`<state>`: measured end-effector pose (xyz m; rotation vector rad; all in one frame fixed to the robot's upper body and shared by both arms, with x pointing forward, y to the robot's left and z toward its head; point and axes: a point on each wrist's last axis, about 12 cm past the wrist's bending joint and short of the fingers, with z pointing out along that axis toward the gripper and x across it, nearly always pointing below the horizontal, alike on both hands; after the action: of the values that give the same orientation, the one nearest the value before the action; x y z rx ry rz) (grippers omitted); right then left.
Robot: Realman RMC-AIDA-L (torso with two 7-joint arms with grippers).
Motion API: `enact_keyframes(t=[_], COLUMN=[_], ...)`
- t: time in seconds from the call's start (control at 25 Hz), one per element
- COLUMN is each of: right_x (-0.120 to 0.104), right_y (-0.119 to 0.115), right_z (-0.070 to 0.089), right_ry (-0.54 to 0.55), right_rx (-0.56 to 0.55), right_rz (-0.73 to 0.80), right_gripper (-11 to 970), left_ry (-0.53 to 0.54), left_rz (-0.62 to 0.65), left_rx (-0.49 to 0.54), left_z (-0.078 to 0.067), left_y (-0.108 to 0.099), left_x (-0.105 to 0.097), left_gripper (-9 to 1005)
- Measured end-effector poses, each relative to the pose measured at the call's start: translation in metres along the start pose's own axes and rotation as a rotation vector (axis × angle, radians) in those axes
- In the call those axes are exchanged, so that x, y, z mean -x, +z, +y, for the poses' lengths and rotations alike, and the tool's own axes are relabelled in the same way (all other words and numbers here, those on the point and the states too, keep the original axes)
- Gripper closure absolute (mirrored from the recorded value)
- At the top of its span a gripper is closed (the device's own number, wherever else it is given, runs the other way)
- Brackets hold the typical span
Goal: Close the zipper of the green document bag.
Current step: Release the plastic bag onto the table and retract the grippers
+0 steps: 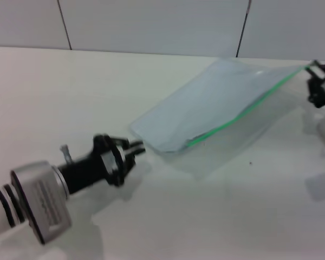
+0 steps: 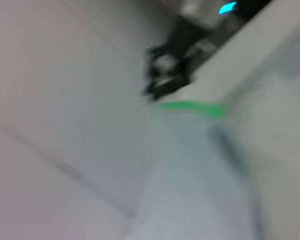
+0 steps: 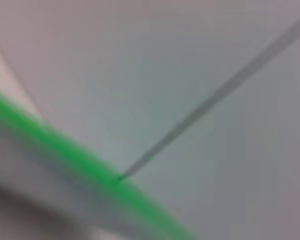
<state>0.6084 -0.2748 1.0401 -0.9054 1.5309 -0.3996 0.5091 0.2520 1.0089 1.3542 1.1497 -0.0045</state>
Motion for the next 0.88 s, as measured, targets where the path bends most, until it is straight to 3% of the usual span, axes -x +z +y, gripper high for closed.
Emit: enact_keyframes(t=[0.12, 0.24, 0.36, 0.44, 0.52, 0.6, 0.72, 0.88], right_x=[-0.014, -0.021, -0.017, -0.012, -0.007, -0.004, -0.001, 0.0], right_y=[-0.017, -0.039, -0.06, -0.071, -0.08, -0.088, -0.093, -0.092], right_z=[-0.001, 0.003, 0.012, 0.015, 0.016, 0.016, 0.016, 0.016], right_ry=[0.119, 0.222, 0.335, 0.412, 0.494, 0.568, 0.65, 0.676], right_rx=[-0.105, -0.206, -0.291, -0.333, -0.358, -0.361, -0.333, -0.312], right_rz=[0.023, -0.01, -0.09, -0.159, -0.234, -0.304, -0.367, -0.384], right_gripper=[852, 816, 712, 643, 563, 482, 355, 167], left_ry=[-0.046, -0.115, -0.257, -0.412, -0.513, -0.568, -0.616, -0.61], left_rz=[0.019, 0.02, 0.008, -0.041, -0.089, -0.131, -0.19, -0.226], left_rx=[0.135, 0.287, 0.505, 0.681, 0.762, 0.806, 0.856, 0.887], left_z=[0.015, 0.031, 0.048, 0.059, 0.064, 0.067, 0.069, 0.069], left_y=[-0.001, -0.007, -0.02, -0.034, -0.041, -0.046, -0.056, -0.062], left_x=[-0.002, -0.004, -0.008, -0.009, -0.01, -0.009, -0.008, -0.005], left_gripper=[932, 830, 728, 651, 573, 496, 470, 436])
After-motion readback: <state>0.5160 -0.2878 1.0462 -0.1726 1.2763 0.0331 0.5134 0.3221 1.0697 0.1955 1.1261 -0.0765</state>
